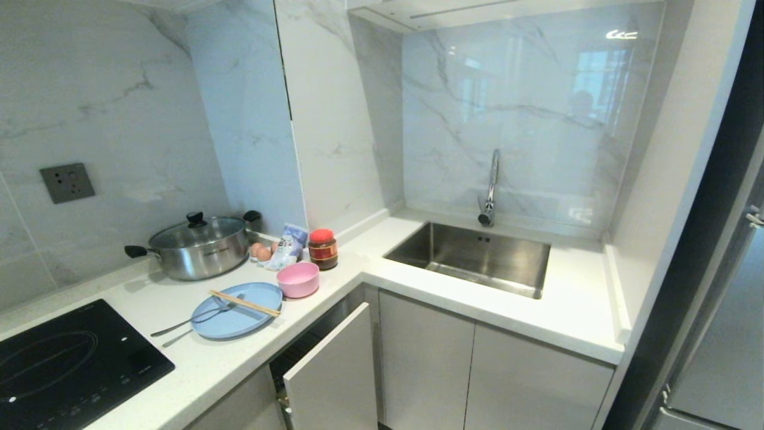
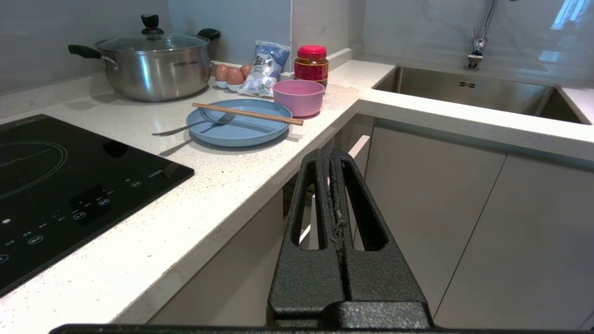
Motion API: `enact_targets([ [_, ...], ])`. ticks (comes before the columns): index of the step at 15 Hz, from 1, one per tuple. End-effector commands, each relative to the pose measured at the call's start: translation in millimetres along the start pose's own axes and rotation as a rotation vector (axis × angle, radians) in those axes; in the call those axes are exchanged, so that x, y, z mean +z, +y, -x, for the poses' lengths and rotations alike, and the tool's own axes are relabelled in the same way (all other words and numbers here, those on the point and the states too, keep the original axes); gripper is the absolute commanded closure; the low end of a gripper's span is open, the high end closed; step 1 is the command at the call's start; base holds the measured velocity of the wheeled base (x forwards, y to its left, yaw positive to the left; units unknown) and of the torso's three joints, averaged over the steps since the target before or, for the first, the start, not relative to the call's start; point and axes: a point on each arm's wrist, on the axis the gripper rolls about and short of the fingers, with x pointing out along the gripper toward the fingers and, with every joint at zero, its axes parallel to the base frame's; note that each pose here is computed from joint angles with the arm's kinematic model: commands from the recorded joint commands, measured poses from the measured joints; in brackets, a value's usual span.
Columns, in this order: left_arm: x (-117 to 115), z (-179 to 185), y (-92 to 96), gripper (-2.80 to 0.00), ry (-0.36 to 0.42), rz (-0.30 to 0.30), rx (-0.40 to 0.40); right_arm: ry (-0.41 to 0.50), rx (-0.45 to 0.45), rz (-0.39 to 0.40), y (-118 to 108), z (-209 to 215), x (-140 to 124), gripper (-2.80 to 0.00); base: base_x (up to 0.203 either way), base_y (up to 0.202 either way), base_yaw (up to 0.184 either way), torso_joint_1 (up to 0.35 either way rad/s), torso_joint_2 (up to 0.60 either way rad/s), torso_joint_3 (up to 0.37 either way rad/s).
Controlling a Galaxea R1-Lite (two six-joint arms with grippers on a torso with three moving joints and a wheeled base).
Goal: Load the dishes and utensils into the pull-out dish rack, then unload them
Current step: Open the cupboard
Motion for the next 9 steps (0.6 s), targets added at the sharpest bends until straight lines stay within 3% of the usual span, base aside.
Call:
enact_targets([
  [1,0.0,0.0,0.0,0.00,0.000,0.000,0.000,-0.005,0.000,-0.001,0.0,0.3,0.0,0.00,0.000,0.000,0.000,0.000,0.00,0.000],
  [9,0.0,0.0,0.0,0.00,-0.001,0.000,0.000,-0.005,0.000,-0.001,0.0,0.3,0.0,0.00,0.000,0.000,0.000,0.000,0.00,0.000],
])
